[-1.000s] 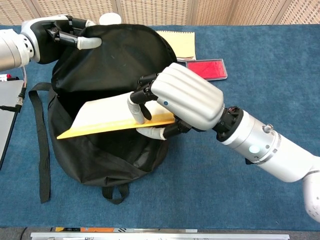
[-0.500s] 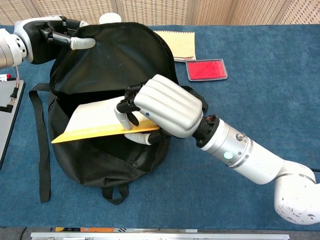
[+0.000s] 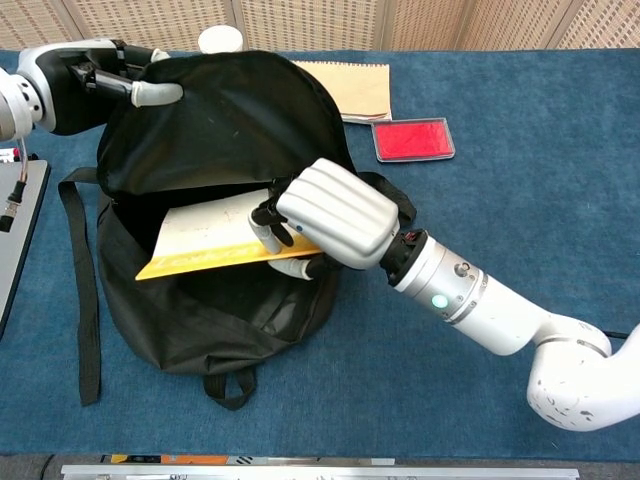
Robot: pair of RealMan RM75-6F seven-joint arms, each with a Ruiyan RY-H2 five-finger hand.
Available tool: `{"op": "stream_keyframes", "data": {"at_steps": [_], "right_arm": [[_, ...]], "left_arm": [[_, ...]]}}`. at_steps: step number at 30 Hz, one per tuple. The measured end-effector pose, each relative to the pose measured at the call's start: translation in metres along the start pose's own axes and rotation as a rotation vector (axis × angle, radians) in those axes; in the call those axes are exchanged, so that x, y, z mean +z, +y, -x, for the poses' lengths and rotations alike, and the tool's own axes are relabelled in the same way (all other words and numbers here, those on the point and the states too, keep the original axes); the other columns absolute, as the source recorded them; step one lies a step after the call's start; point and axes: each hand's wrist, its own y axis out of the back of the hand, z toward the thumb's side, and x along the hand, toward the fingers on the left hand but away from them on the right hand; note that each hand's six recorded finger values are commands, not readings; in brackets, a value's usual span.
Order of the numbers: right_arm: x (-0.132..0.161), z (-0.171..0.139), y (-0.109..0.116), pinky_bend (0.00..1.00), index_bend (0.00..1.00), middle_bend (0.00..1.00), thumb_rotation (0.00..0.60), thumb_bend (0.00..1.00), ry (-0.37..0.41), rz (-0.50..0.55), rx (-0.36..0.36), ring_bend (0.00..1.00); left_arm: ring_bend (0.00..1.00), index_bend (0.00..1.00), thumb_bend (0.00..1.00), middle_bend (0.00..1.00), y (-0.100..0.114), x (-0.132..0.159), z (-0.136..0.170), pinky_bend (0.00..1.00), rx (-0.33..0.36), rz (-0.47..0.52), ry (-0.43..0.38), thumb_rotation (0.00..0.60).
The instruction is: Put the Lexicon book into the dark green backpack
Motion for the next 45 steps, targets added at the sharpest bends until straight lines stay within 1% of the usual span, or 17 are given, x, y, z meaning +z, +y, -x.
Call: {"op": "stream_keyframes", "data": {"at_steps": [3, 5, 7, 10, 16, 21, 28, 34, 39, 41, 43, 44, 45], "right_arm": [[-0.007, 0.006, 0.000, 0.62, 0.79, 0.72, 0.600, 0.32, -0.023, -0.021, -0.018, 0.51], [-0.009, 0.012, 0.002, 0.62, 0.79, 0.72, 0.600, 0.32, -0.036, -0.024, -0.042, 0.51], [-0.008, 0.017, 0.002, 0.62, 0.79, 0.72, 0.600, 0.32, -0.039, -0.029, -0.059, 0.51], [-0.004, 0.022, -0.002, 0.62, 0.79, 0.72, 0.600, 0.32, -0.032, -0.035, -0.064, 0.51], [0.013, 0.025, -0.020, 0.62, 0.79, 0.72, 0.600, 0.32, 0.004, -0.014, -0.033, 0.51], [0.014, 0.023, -0.032, 0.62, 0.79, 0.72, 0.600, 0.32, 0.016, -0.025, 0.013, 0.51], [-0.003, 0.024, -0.041, 0.62, 0.79, 0.72, 0.600, 0.31, -0.025, -0.052, 0.049, 0.51], [-0.019, 0.030, -0.042, 0.62, 0.79, 0.72, 0.600, 0.32, -0.077, -0.075, 0.056, 0.51], [-0.018, 0.031, -0.045, 0.62, 0.79, 0.72, 0.600, 0.31, -0.082, -0.070, 0.061, 0.51], [-0.017, 0.031, -0.046, 0.62, 0.79, 0.70, 0.600, 0.30, -0.088, -0.060, 0.062, 0.50], [-0.016, 0.031, -0.046, 0.61, 0.77, 0.66, 0.600, 0.28, -0.094, -0.048, 0.065, 0.48], [-0.016, 0.031, -0.046, 0.60, 0.73, 0.64, 0.600, 0.26, -0.096, -0.043, 0.067, 0.46], [-0.016, 0.031, -0.046, 0.59, 0.67, 0.60, 0.600, 0.23, -0.098, -0.038, 0.069, 0.43]], "left_arm": [[0.46, 0.68, 0.38, 0.54, 0.001, -0.002, 0.001, 0.25, -0.001, 0.001, 0.006, 0.600], [0.46, 0.67, 0.38, 0.54, 0.002, -0.003, 0.002, 0.25, -0.001, 0.003, 0.010, 0.600], [0.46, 0.67, 0.38, 0.54, 0.002, -0.003, 0.002, 0.25, -0.002, 0.006, 0.014, 0.600], [0.46, 0.67, 0.38, 0.54, 0.004, -0.003, 0.004, 0.25, -0.002, 0.007, 0.017, 0.600], [0.46, 0.67, 0.38, 0.54, 0.007, -0.004, 0.006, 0.25, 0.001, 0.011, 0.020, 0.600], [0.46, 0.67, 0.38, 0.54, 0.009, -0.003, 0.007, 0.25, 0.002, 0.013, 0.022, 0.600], [0.46, 0.67, 0.38, 0.54, 0.009, -0.005, 0.008, 0.25, 0.000, 0.012, 0.027, 0.600], [0.46, 0.67, 0.38, 0.54, 0.009, -0.006, 0.009, 0.25, -0.001, 0.011, 0.030, 0.600], [0.46, 0.67, 0.38, 0.53, 0.010, -0.007, 0.010, 0.25, 0.001, 0.010, 0.032, 0.600], [0.46, 0.67, 0.38, 0.53, 0.010, -0.007, 0.010, 0.25, 0.001, 0.011, 0.033, 0.600], [0.46, 0.66, 0.38, 0.53, 0.010, -0.008, 0.011, 0.25, 0.001, 0.011, 0.035, 0.600], [0.46, 0.66, 0.38, 0.53, 0.011, -0.008, 0.010, 0.25, 0.002, 0.010, 0.035, 0.600], [0.46, 0.66, 0.38, 0.53, 0.011, -0.009, 0.010, 0.25, 0.003, 0.011, 0.036, 0.600]]}}
